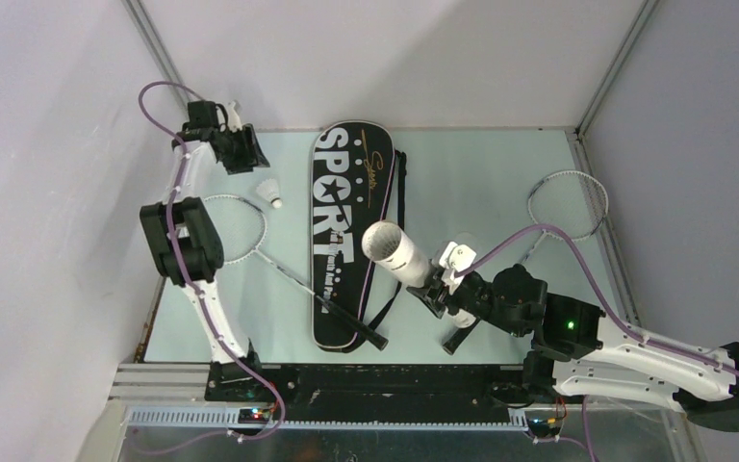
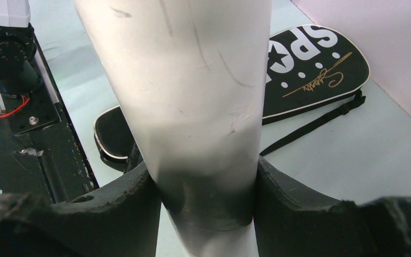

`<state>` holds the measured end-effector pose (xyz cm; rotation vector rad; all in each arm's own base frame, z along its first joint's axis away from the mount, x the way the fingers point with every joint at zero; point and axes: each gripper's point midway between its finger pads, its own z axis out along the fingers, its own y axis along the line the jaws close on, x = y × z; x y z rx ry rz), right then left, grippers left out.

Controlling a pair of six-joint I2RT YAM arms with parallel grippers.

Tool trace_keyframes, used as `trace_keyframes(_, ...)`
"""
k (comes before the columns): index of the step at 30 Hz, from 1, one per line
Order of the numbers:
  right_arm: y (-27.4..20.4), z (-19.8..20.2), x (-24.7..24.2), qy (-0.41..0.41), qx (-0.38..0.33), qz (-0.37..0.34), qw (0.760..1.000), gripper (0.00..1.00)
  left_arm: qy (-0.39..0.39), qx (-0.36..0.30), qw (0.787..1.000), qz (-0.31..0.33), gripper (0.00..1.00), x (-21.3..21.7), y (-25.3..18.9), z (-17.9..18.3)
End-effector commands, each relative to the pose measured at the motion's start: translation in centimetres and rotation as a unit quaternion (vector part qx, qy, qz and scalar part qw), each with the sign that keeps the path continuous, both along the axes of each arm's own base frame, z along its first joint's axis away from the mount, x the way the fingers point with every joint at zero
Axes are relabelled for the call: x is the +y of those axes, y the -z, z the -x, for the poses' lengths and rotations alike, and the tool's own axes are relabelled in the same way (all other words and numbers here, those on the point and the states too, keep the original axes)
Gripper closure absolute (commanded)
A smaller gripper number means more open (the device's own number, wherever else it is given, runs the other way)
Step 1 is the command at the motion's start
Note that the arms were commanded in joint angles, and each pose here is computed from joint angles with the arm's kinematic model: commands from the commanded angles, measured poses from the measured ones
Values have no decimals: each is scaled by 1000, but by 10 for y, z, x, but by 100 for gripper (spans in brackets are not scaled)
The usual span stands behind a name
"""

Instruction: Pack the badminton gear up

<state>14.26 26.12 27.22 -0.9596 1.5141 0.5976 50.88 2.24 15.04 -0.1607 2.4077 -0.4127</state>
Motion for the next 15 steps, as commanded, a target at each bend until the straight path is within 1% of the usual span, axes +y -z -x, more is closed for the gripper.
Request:
trace_keyframes(1,-25,-7,3,8,-27,-38,999,66,13,-18,1000,-16,43,9,-1,-18)
trace_keyframes(4,-28,-6,3,3,-27,-43,999,66,19,0,1000,-5,42,11,18,-27)
trace_keyframes(8,-30,-5,1,2,-27,-46,999,66,34,26,999,25,42,2,39,-27)
trace_keyframes(15,-30,-5,-4,8,-26,-46,999,66,44,44,997,45,42,-5,54,-25)
